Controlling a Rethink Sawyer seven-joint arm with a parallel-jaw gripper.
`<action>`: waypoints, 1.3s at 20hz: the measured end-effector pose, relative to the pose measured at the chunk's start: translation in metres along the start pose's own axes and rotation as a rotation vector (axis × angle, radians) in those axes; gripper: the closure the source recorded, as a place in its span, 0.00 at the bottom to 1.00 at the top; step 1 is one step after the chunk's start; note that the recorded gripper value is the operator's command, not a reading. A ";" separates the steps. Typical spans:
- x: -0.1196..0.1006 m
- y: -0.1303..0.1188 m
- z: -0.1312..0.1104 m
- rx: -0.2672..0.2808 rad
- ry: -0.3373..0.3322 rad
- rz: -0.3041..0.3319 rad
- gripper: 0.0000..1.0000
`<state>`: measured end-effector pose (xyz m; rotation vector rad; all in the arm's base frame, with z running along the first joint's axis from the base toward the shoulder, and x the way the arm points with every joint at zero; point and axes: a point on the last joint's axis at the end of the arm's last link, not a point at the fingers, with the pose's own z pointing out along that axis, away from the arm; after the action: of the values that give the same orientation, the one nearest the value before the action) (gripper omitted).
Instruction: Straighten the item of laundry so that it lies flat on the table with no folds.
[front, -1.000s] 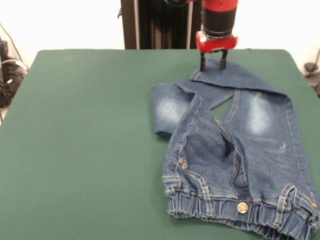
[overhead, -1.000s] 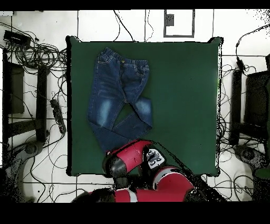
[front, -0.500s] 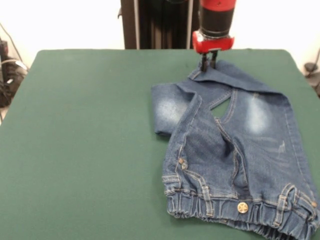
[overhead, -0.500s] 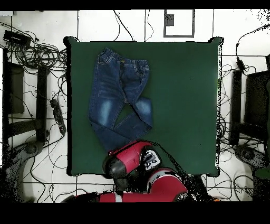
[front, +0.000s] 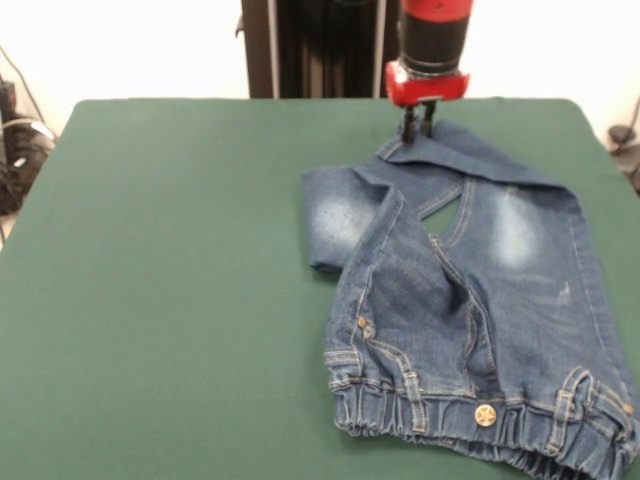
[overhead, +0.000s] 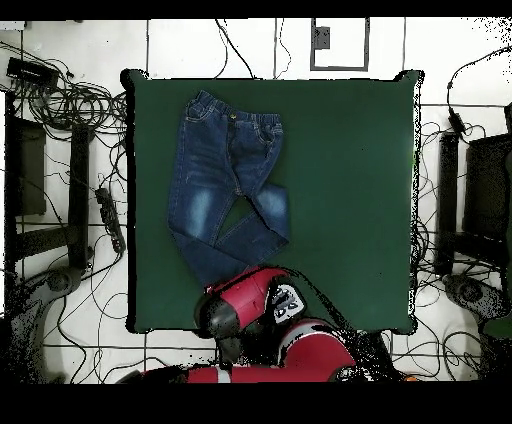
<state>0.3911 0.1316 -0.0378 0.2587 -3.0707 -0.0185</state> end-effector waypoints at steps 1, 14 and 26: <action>-0.002 0.001 -0.002 -0.002 -0.001 0.013 1.00; -0.039 0.037 -0.036 -0.009 -0.071 0.104 1.00; -0.053 0.088 -0.054 -0.025 -0.090 0.170 1.00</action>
<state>0.4315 0.2271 0.0142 -0.0049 -3.1676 -0.0622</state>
